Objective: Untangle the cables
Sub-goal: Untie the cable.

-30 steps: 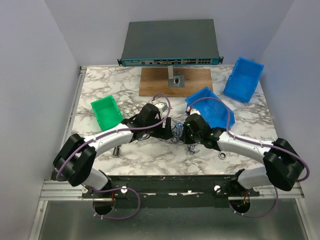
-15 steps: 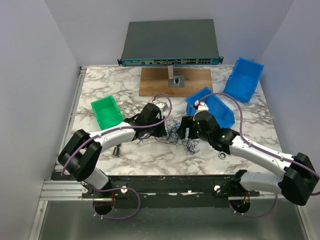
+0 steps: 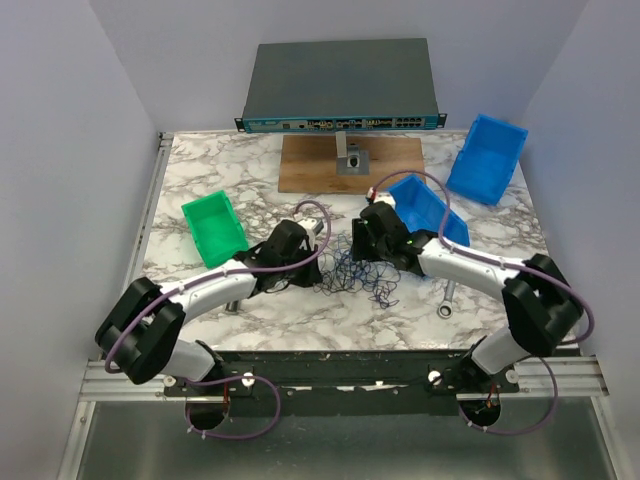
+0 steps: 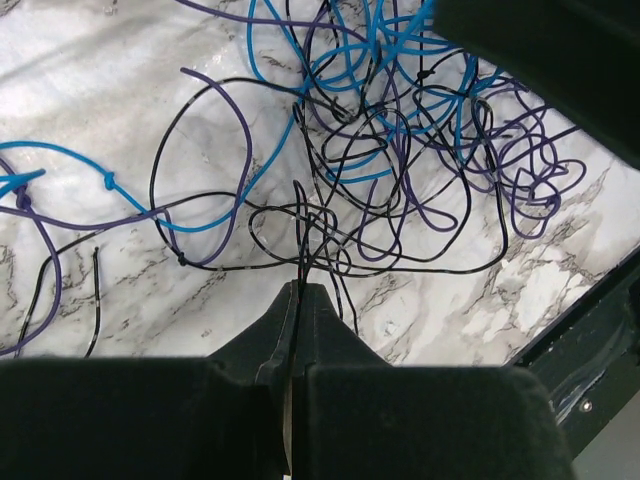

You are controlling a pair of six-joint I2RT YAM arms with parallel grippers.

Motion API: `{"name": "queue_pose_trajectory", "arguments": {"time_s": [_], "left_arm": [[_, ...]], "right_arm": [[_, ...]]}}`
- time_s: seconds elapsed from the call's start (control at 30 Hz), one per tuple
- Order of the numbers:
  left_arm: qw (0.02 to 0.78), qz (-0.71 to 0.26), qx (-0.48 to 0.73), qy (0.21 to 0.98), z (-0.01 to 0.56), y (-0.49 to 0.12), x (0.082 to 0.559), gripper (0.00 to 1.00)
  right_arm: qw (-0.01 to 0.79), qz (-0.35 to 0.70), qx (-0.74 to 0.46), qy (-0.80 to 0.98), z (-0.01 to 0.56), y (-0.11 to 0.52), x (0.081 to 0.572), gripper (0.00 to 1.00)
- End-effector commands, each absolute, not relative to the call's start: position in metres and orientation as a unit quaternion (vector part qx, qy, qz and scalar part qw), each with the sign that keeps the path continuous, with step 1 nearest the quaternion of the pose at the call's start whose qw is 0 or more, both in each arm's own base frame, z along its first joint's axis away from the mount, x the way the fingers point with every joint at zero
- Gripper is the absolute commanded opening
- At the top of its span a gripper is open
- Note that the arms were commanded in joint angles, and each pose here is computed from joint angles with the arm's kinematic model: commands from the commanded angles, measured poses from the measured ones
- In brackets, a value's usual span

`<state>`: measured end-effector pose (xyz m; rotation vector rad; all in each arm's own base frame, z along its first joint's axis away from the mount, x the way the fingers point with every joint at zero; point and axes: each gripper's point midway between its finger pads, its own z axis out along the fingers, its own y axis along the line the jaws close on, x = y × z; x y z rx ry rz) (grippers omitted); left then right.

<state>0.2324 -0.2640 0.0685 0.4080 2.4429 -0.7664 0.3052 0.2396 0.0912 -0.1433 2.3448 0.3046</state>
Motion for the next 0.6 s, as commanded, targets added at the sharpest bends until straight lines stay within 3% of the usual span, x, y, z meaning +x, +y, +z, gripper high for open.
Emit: {"name": "queue_pose_trajectory", "arguments": {"time_s": [0.0,0.17,0.23,0.57], "left_arm": [[0.292,-0.283,0.143,0.902,0.072,-0.255,0.236,0.00],[0.298,-0.324,0.081,0.894,0.075,-0.237,0.244,0.00],[0.325,-0.347,0.046,0.879,0.086,-0.224,0.250,0.00],[0.452,-0.298,-0.121,0.832,0.126,-0.142,0.259,0.00]], "right_arm": [[0.327,0.129,-0.084,0.933,0.061,0.256,0.302,0.55],[0.319,0.113,-0.064,0.939,0.051,0.249,0.300,0.13],[0.348,0.091,-0.041,0.932,0.067,0.237,0.308,0.04],[0.515,-0.003,0.121,0.848,0.196,0.147,0.327,0.01]]}}
